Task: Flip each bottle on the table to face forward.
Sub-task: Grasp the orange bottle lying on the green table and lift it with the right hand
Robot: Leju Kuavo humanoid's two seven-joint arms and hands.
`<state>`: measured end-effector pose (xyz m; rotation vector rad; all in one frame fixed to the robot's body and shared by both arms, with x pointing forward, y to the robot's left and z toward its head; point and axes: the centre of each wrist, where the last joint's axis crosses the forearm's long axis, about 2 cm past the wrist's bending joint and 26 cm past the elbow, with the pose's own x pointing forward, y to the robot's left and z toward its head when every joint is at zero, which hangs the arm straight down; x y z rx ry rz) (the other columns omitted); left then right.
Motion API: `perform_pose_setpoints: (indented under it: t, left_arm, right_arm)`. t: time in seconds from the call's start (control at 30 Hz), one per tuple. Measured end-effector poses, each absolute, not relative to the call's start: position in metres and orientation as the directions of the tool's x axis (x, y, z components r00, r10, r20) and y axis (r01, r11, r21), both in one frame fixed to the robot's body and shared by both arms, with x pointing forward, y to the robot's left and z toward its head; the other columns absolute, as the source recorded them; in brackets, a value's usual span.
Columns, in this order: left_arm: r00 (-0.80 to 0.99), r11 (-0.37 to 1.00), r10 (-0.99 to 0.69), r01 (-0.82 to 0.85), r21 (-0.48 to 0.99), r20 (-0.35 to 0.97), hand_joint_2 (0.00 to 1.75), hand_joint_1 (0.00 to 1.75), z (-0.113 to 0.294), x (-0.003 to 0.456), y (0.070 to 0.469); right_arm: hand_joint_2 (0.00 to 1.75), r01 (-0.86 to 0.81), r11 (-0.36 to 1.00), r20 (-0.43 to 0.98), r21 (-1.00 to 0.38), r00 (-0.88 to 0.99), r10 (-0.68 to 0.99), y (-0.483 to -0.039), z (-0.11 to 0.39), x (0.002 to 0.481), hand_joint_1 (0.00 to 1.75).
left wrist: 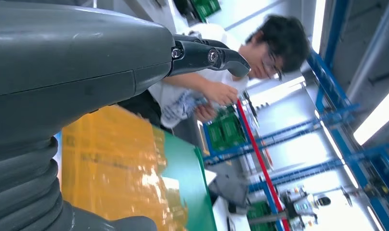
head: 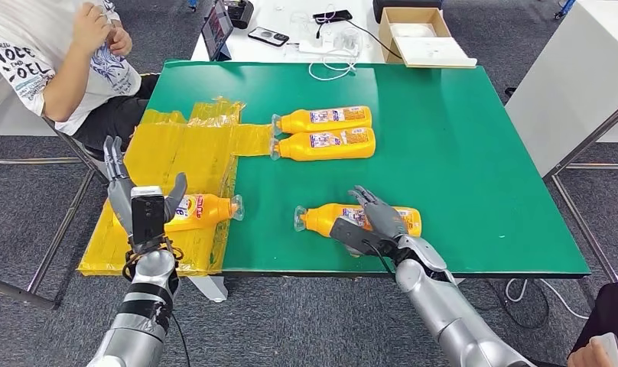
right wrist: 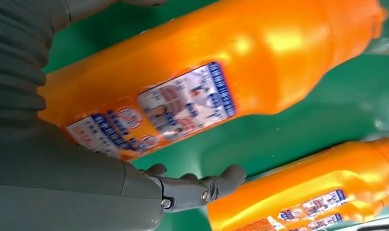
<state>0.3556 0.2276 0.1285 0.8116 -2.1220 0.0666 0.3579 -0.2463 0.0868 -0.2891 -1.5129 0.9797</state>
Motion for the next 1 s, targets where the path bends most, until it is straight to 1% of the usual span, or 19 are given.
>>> perform_pose_setpoints:
  t: [0.23, 0.9, 0.93, 0.97, 1.0]
  left_arm:
    - [-0.450, 0.813, -0.516, -0.525, 0.252, 0.728, 1.75, 0.00, 0.124, 0.353, 0.215]
    - [-0.434, 0.834, -0.498, -0.476, 0.279, 0.751, 1.75, 0.00, 0.111, 0.350, 0.204]
    - [-0.431, 0.835, -0.497, -0.473, 0.280, 0.753, 1.75, 0.00, 0.110, 0.349, 0.204]
    - [-0.429, 0.837, -0.495, -0.470, 0.281, 0.756, 1.75, 0.00, 0.109, 0.349, 0.204]
    - [-0.426, 0.838, -0.493, -0.467, 0.282, 0.759, 1.75, 0.00, 0.108, 0.349, 0.203]
  right_arm:
    - [1.75, -0.367, 0.580, 0.670, -0.727, -0.194, 0.717, -0.263, 0.087, 0.361, 0.00]
    - [1.75, -0.385, 0.540, 0.625, -0.749, -0.139, 0.768, -0.278, 0.088, 0.366, 0.00]
    - [1.75, -0.389, 0.535, 0.621, -0.750, -0.133, 0.773, -0.281, 0.088, 0.367, 0.17]
    - [1.75, -0.394, 0.530, 0.616, -0.751, -0.126, 0.778, -0.283, 0.088, 0.367, 0.52]
    - [1.75, -0.399, 0.525, 0.610, -0.752, -0.117, 0.784, -0.285, 0.088, 0.368, 0.96]
